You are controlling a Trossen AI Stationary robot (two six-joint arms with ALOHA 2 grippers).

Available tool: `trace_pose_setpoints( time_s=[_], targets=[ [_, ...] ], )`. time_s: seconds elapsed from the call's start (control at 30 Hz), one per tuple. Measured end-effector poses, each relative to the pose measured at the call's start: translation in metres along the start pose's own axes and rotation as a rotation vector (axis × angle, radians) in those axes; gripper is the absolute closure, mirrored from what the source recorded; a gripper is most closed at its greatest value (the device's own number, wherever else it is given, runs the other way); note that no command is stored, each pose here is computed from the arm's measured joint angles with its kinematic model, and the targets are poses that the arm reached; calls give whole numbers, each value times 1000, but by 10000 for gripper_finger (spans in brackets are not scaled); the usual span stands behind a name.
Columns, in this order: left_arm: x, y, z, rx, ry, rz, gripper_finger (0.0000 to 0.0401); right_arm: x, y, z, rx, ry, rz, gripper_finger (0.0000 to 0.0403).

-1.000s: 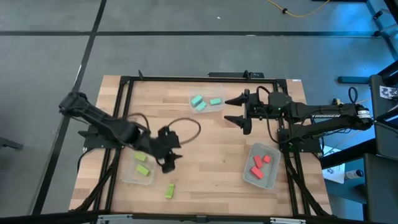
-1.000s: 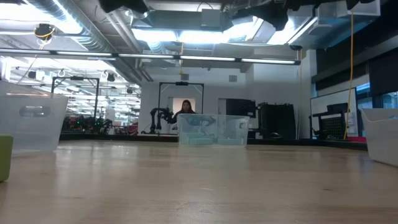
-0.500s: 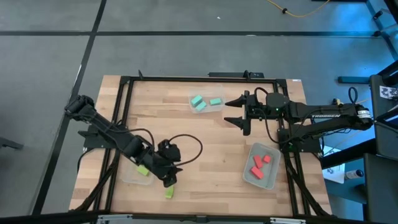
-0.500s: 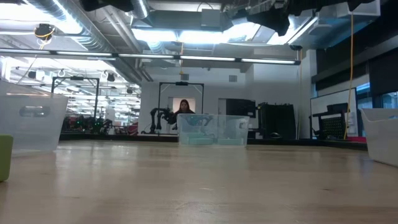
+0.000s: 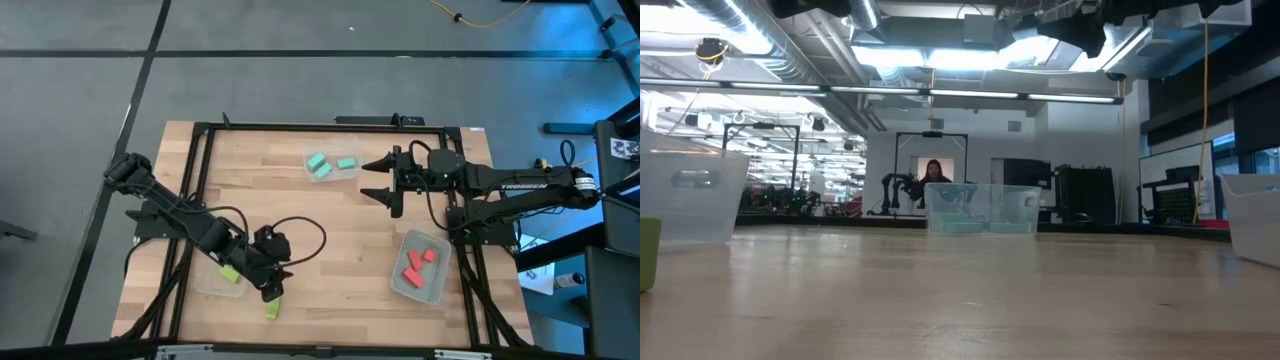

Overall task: Sort & place blocks by color
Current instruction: Put the green block into the bottom transparent bin

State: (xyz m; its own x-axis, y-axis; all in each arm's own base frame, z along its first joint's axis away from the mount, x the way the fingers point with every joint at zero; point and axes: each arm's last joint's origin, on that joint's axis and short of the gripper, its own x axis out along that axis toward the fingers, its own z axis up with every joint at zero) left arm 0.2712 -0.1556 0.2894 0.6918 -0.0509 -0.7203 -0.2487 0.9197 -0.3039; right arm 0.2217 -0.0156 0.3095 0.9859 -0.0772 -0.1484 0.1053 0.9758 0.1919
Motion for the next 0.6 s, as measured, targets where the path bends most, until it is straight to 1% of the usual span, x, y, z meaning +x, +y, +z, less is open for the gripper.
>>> trace_pose_setpoints(
  time_s=[0.1, 0.23, 0.33, 0.5, 0.6],
  targets=[
    [0, 0, 0, 13, 2, -2, 214, 0, 0, -1, 0, 5, -1, 52],
    [0, 0, 0, 68, 12, -13, 214, 0, 0, -1, 0, 11, -2, 52],
    [0, -1, -1, 130, 39, -42, 214, 0, 0, -1, -13, 15, -2, 52],
    [-1, -2, -2, 300, 21, -29, 214, 0, 0, -1, -23, 15, -1, 52],
    [-1, -2, -2, 326, 19, -25, 214, 0, 0, -1, -22, 15, -1, 52]
  ],
)
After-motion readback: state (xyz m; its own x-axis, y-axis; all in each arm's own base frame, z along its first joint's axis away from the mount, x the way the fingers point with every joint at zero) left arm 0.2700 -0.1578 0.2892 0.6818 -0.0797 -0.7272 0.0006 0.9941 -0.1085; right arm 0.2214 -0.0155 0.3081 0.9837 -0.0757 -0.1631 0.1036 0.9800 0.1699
